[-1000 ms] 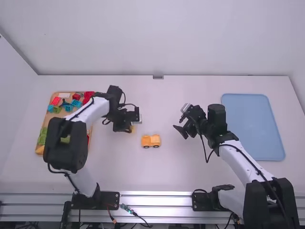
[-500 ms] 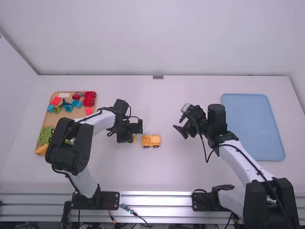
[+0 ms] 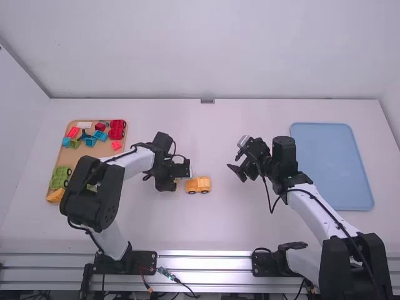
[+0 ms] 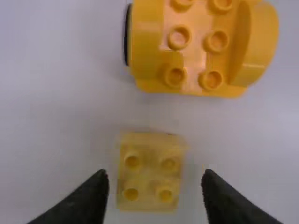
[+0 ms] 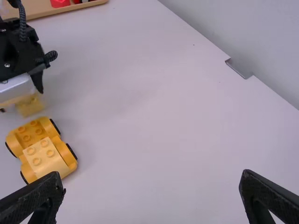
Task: Assemble lego blocks to make yellow taxi
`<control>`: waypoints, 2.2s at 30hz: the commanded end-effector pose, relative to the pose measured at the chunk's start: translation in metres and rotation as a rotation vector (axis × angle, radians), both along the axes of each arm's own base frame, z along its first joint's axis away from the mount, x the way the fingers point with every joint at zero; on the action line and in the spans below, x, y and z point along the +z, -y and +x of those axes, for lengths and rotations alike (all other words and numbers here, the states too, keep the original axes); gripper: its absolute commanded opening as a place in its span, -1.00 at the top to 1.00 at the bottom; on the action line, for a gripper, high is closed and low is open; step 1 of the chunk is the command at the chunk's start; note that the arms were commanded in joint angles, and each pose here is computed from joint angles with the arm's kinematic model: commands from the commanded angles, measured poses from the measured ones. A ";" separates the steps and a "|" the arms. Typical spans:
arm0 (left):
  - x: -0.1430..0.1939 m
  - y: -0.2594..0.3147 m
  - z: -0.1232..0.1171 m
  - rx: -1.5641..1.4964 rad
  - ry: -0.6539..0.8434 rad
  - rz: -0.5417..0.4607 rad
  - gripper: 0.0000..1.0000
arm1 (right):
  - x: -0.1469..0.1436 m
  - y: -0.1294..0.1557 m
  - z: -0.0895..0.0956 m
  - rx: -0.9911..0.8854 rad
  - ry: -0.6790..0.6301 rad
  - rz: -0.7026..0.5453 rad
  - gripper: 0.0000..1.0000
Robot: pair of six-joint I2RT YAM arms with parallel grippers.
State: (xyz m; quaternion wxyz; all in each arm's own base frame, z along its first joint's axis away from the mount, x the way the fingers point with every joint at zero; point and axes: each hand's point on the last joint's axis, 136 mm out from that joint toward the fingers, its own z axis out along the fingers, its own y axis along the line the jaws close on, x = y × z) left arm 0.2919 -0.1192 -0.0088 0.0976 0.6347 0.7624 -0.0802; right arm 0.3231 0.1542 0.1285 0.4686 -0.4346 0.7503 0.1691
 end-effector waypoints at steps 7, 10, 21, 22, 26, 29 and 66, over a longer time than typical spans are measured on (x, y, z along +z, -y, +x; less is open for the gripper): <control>0.022 0.000 0.003 0.009 0.045 -0.004 -0.98 | 0.013 -0.001 0.004 0.003 0.030 0.013 -0.98; 0.048 0.001 0.014 0.027 0.127 -0.034 -0.98 | 0.012 -0.001 0.004 0.003 0.027 0.011 -0.98; 0.098 0.020 0.007 -0.095 0.299 -0.460 -0.98 | -0.024 -0.026 -0.021 0.300 -0.011 0.063 -0.98; 0.096 0.019 0.007 -0.086 0.307 -0.497 -0.98 | -0.029 -0.030 -0.025 0.340 -0.015 0.077 -0.98; 0.078 0.016 -0.007 -0.152 0.357 -0.626 -0.98 | -0.050 -0.039 -0.031 0.420 -0.048 0.125 -0.98; 0.064 0.017 -0.021 -0.166 0.384 -0.715 -0.98 | -0.058 -0.047 -0.037 0.465 -0.073 0.164 -0.98; -0.003 0.008 0.008 -0.062 0.193 -0.745 -0.86 | -0.106 -0.100 -0.063 0.563 -0.116 0.131 -0.98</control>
